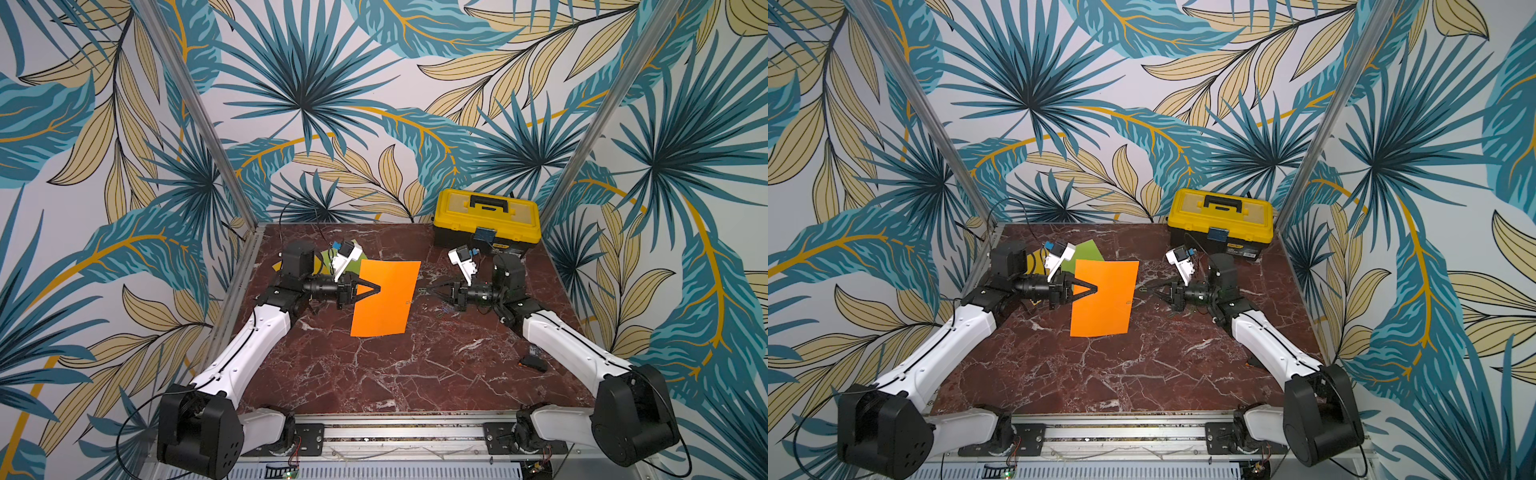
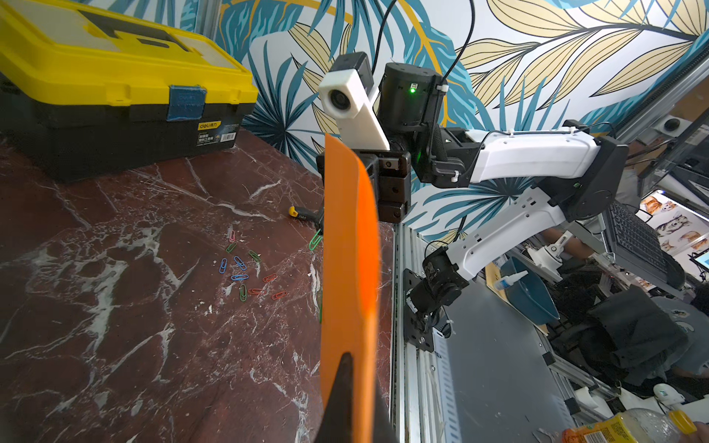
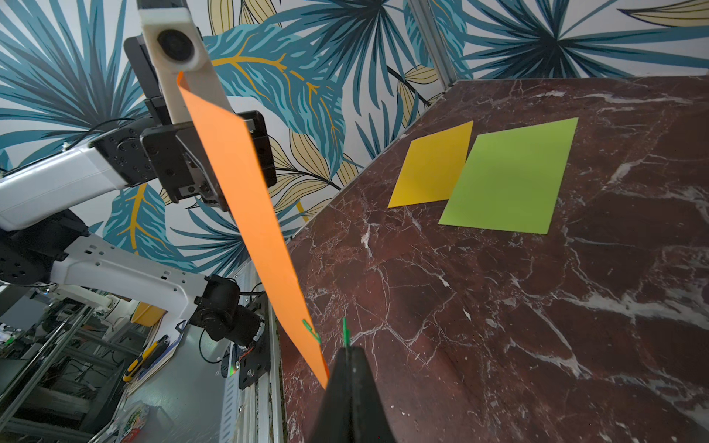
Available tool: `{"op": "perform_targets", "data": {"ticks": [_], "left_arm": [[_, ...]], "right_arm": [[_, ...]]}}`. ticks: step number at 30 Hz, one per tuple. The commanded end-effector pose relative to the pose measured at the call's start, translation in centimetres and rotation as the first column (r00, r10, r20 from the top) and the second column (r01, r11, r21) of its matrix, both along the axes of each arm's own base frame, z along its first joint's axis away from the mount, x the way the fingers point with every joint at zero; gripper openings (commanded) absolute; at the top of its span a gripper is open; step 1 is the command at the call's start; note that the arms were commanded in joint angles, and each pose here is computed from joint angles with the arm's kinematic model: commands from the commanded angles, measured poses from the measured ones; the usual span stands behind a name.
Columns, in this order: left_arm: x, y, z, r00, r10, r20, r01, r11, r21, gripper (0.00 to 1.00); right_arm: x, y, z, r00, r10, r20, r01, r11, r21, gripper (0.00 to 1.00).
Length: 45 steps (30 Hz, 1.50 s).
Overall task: Unclip the paperclips from the documents
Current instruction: Remove the paper clip from the document, then place the paper clip at the center of the board.
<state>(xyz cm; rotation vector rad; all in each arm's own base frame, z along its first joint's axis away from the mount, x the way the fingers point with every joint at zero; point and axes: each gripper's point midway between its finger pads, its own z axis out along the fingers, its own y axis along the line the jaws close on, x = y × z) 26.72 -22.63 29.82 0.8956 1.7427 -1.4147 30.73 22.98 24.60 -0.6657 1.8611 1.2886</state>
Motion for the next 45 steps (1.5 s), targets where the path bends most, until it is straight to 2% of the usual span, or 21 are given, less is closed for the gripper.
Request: {"op": "perform_targets", "data": {"ticks": [1, 10, 21, 32, 43, 45], "left_arm": [[-0.2, 0.4, 0.0, 1.000, 0.008, 0.014, -0.008, 1.000, 0.003, 0.00], [-0.2, 0.4, 0.0, 1.000, 0.007, 0.014, -0.007, 1.000, 0.003, 0.00], [-0.2, 0.3, 0.0, 1.000, 0.004, 0.010, -0.004, 1.000, 0.002, 0.00], [-0.1, 0.3, -0.1, 1.000, 0.004, 0.004, -0.004, 1.000, 0.003, 0.00], [-0.1, 0.3, -0.2, 1.000, 0.005, 0.001, -0.005, 1.000, 0.004, 0.00], [-0.1, 0.3, -0.2, 1.000, 0.004, 0.002, -0.004, 1.000, 0.004, 0.00]], "right_arm": [[1.4, -0.7, -2.0, 0.997, -0.069, -0.045, 0.066, 0.996, -0.063, 0.00], [3.9, -1.9, -9.0, 0.951, -0.216, -0.223, 0.174, 0.965, -0.195, 0.00], [6.1, -4.4, -16.5, 0.844, -0.390, -0.369, 0.252, 0.895, -0.369, 0.00], [7.1, -5.6, -19.8, 0.772, -0.461, -0.438, 0.260, 0.857, -0.444, 0.00], [6.7, -6.8, -21.5, 0.726, -0.517, -0.453, 0.260, 0.817, -0.515, 0.00], [6.6, -6.9, -21.6, 0.721, -0.523, -0.454, 0.262, 0.813, -0.520, 0.03]]}}
